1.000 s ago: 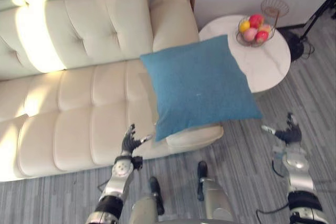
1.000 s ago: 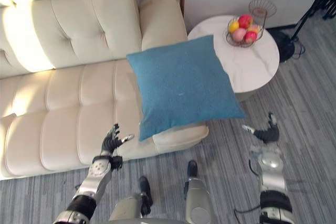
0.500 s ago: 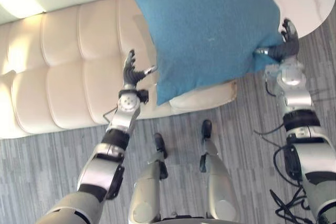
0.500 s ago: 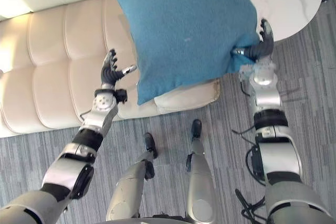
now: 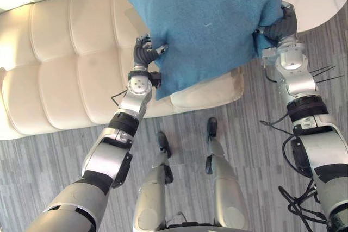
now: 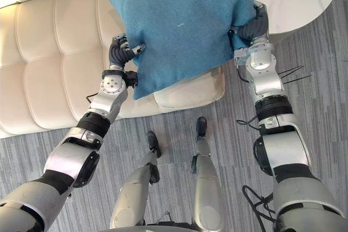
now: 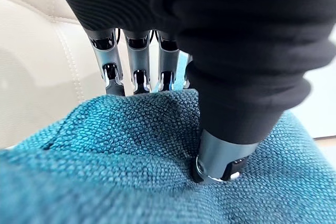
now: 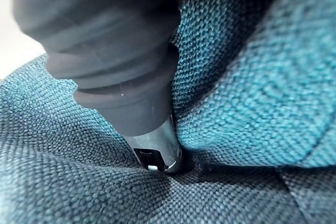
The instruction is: Pick up cushions and gather them together orderly.
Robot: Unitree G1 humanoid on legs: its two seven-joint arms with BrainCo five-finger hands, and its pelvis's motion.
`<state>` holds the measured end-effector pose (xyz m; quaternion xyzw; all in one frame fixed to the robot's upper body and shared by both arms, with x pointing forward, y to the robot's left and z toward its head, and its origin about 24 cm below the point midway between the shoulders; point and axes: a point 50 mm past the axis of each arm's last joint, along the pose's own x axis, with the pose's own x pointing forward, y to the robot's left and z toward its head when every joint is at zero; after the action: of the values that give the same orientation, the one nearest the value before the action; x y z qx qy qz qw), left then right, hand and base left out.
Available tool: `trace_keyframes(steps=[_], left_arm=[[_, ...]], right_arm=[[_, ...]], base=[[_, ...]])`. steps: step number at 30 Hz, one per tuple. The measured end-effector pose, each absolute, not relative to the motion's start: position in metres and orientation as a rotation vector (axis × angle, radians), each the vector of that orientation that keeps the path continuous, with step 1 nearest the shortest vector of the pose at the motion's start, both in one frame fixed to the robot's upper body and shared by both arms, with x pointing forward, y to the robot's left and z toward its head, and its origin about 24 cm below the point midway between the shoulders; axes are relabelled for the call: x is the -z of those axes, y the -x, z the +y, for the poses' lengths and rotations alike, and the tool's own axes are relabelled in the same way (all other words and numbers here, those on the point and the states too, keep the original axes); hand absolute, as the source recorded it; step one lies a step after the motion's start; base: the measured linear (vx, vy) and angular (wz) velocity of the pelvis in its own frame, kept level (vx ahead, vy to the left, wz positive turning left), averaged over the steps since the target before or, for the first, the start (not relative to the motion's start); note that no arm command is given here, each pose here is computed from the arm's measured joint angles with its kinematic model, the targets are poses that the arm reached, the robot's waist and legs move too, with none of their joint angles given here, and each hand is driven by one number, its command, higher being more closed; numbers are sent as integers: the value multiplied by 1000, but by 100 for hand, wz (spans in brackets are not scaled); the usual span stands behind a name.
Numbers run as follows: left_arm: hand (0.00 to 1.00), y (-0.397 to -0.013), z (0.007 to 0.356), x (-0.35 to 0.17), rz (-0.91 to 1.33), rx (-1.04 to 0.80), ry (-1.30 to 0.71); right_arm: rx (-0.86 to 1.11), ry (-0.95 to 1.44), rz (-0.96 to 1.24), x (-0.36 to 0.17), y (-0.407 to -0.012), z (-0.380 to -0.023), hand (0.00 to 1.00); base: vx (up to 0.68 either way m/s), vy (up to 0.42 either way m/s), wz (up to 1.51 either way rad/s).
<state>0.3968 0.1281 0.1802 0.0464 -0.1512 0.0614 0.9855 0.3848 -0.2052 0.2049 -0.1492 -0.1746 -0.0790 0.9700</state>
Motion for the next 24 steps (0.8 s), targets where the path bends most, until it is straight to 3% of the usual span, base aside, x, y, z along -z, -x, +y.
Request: trace_keyframes(steps=[5, 12, 19, 24], left_arm=[[100, -375, 135, -164, -337, -130, -57], [100, -302, 140, -78, -167, -141, 56], [100, -232, 146, -40, -51, -166, 145], [100, -217, 144, -32, -20, -165, 178]], right_arm=[[106, 150, -286, -149, -358, -187, 100], [112, -24, -184, -80, -285, -171, 100], [69, -81, -103, -52, -239, -166, 100], [63, -82, -88, -46, -232, -167, 100]], base=[[24, -8, 1], [100, 17, 11], [88, 17, 17], [9, 9, 20]])
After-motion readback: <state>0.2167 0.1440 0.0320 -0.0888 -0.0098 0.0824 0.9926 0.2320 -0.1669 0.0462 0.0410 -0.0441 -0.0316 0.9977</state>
